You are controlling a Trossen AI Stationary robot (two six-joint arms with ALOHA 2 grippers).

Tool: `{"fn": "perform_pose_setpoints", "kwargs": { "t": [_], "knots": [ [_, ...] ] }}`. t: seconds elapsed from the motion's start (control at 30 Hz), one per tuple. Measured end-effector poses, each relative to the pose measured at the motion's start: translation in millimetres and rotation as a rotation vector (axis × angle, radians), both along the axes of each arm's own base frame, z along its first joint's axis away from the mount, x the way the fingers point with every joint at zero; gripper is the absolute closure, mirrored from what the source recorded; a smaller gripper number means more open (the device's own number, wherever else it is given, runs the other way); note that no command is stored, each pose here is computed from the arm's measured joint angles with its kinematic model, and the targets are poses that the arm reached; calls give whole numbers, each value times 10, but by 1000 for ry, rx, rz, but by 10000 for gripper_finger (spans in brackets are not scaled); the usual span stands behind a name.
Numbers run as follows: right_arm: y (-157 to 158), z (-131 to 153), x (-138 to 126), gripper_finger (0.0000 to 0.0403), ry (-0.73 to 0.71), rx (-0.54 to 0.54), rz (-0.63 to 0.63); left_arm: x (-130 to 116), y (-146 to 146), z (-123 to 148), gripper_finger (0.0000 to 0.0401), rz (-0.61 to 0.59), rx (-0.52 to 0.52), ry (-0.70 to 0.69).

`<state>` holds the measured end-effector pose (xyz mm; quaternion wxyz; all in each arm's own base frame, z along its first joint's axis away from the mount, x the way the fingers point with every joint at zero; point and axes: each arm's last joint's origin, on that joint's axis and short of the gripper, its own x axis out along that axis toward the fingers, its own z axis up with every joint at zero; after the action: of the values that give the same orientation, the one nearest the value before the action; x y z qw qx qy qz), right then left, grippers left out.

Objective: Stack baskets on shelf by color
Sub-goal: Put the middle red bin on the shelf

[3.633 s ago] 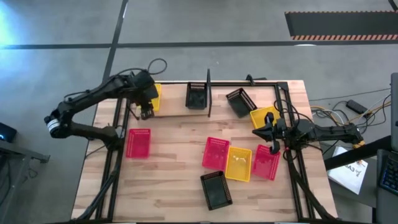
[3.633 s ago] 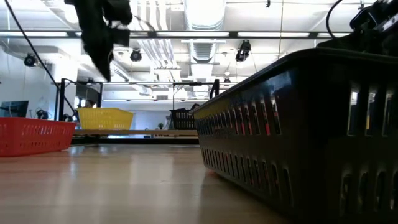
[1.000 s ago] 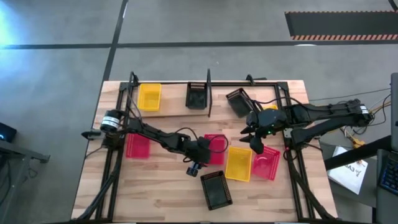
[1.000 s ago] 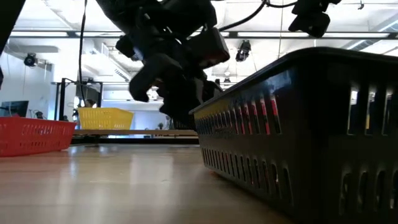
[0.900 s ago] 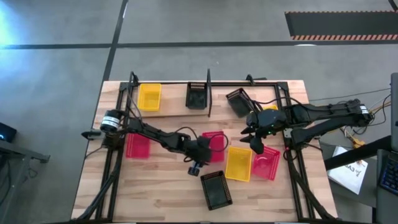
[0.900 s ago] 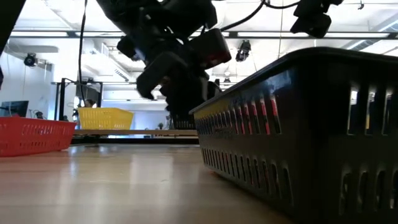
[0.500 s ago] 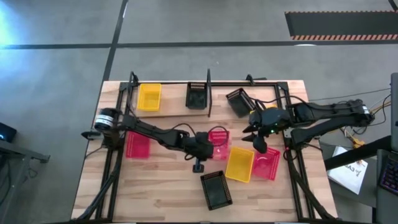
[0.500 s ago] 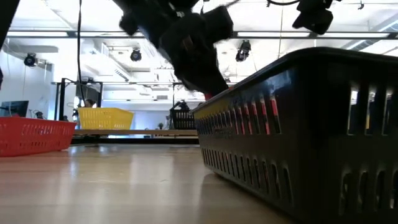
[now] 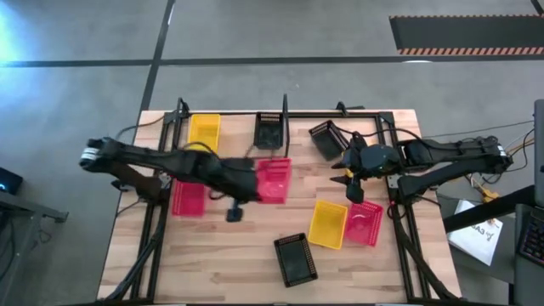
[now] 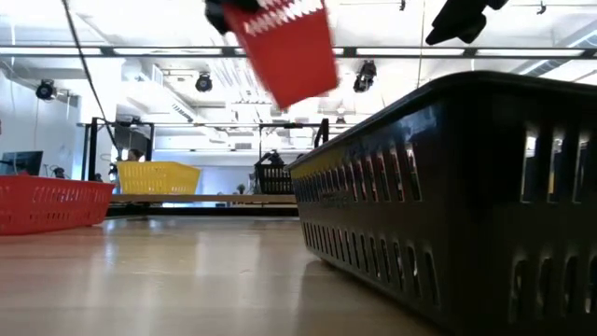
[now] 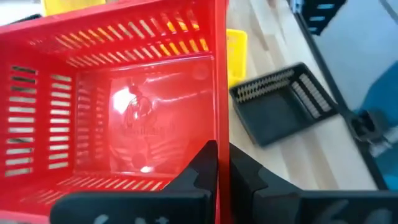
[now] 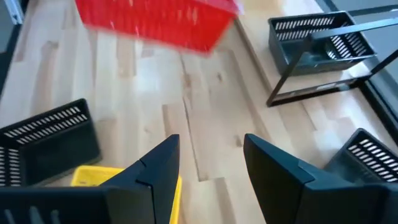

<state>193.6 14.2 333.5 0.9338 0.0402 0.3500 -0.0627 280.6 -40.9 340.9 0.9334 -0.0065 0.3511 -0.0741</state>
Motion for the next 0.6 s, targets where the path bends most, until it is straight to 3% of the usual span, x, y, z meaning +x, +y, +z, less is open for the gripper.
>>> {"fn": "perform_pose_setpoints", "kwargs": {
  "t": [0.17,0.27,0.4,0.6],
  "knots": [
    [-23,-19,32,234,3,-22,-42,-466,291,158,401,138,-31,118],
    [-34,-15,40,240,-8,-36,-81,-633,510,170,401,208,70,172],
    [-44,-3,71,253,-34,-48,-105,-701,856,98,401,253,212,237],
    [-46,-7,113,273,-48,-39,-117,-617,1358,-212,401,261,296,397]
  ]
}}
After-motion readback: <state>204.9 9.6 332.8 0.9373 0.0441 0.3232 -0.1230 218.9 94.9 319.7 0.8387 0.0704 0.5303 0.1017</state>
